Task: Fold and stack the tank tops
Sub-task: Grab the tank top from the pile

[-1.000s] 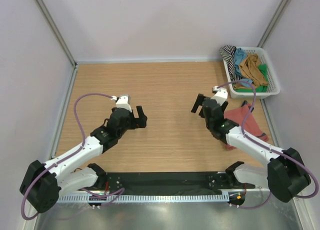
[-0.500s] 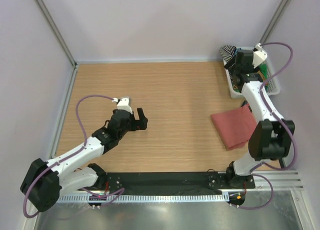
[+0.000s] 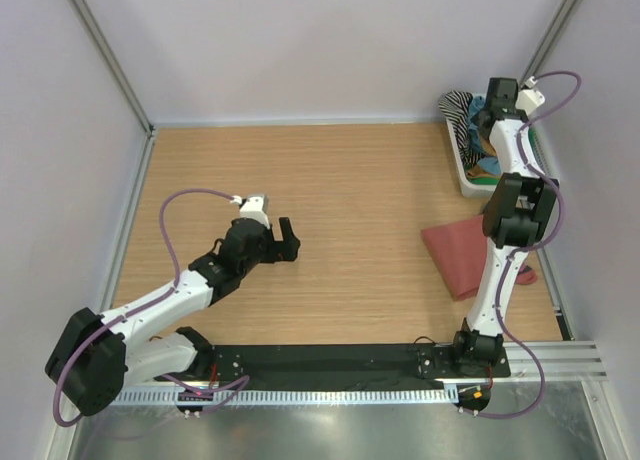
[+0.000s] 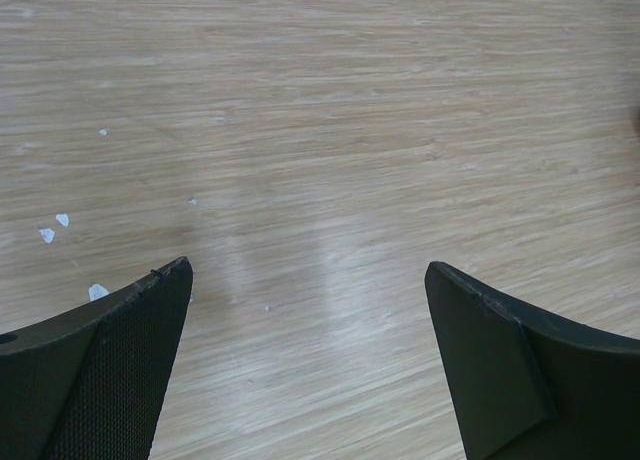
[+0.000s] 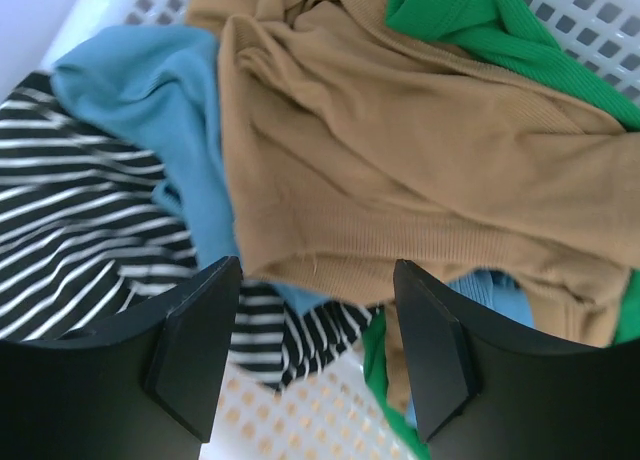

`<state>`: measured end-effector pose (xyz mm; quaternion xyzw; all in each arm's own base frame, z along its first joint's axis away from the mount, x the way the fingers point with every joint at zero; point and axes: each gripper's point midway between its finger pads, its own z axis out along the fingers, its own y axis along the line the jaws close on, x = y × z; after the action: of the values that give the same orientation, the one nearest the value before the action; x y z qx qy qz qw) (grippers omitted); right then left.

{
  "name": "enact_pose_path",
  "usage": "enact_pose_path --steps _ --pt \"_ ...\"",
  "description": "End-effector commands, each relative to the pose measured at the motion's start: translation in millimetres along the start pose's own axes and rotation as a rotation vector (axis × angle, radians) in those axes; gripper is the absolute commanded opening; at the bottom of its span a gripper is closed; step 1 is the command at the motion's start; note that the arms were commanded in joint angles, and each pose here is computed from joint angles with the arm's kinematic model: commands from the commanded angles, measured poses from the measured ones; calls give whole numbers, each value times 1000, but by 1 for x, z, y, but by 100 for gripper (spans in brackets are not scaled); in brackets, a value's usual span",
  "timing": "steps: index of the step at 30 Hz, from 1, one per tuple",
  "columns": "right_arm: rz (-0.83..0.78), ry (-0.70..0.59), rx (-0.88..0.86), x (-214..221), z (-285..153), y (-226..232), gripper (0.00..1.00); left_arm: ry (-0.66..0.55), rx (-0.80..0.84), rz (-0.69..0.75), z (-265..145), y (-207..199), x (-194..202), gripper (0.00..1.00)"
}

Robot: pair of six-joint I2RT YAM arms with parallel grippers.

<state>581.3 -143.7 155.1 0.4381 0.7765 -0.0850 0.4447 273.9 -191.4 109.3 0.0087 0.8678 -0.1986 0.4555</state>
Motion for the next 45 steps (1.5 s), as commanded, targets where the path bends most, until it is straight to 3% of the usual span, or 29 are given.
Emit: enact_pose_path --steps 1,7,8,9,11,13,17,19,24,32,35,37,40,45 --pt "55 -24 -5 -22 9 6 68 -75 57 -8 0 -18 -26 99" --pt "67 -21 -44 -18 25 13 64 -81 62 -9 -1 -18 -26 100" --pt "66 -19 -56 -18 25 15 58 -82 63 -9 -1 -18 -27 100" --pt "64 -11 -75 -17 25 19 34 -79 62 -9 -1 -18 -26 100" --pt "61 -9 -76 -17 23 18 14 -77 65 -12 -1 -19 -26 100" --pt "65 -23 -71 -20 19 16 1 -74 70 -10 -1 -19 -25 99" --pt "72 -46 -119 -33 -7 17 1 -75 78 -12 -1 -21 -25 100" --pt "64 1 -204 -30 -21 31 1 -76 84 -12 -2 -22 -25 100" --pt "34 -45 -322 -47 -88 49 1 -75 87 -10 -3 -22 -25 100" --pt "10 -66 -353 -52 -119 39 1 -83 82 -9 -8 -19 -24 100" --pt "-45 -42 -473 -53 -143 59 1 -95 73 -11 -12 -16 -26 100" --pt "-139 -1 -519 -35 -169 79 1 -107 73 -17 -15 -16 -29 100" --pt "-255 -65 -649 -34 -244 117 1 -110 72 -33 -18 -16 -31 99" --pt "-351 -150 -936 -26 -372 141 1 -115 71 -60 -25 -17 -36 99"
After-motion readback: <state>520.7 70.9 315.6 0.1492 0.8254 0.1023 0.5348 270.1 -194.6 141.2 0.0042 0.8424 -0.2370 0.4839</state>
